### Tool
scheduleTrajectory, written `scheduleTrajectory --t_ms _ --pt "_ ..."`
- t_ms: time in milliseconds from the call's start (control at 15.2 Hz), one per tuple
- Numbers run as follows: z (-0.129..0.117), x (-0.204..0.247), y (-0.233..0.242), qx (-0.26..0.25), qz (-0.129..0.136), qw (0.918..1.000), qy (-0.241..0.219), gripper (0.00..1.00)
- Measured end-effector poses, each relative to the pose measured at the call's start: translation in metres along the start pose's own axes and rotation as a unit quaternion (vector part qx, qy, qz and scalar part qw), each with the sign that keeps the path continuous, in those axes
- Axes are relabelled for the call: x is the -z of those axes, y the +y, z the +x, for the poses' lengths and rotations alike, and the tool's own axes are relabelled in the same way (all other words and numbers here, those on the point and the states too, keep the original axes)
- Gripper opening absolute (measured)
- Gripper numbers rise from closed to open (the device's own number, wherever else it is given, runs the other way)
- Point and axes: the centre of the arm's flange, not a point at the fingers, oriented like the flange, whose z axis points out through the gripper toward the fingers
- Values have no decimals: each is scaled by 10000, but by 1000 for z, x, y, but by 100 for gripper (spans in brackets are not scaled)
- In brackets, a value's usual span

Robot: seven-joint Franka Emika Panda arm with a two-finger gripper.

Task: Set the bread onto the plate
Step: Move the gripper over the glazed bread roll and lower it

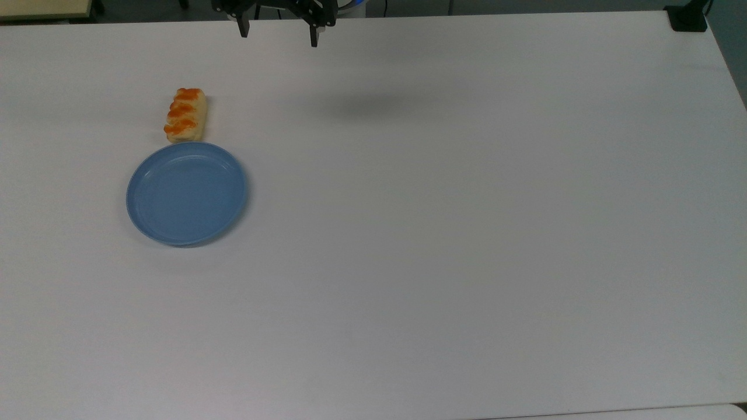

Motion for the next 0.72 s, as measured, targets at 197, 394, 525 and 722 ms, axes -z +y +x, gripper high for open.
scheduleTrajectory --t_ms 197,394,525,722 --pt "0 0 0 -4 0 10000 0 100" --pt "0 0 4 -34 0 10000 -1 100" --pt "1 0 7 -62 0 10000 -2 100" --pt "1 -1 16 -140 1 9999 -6 100"
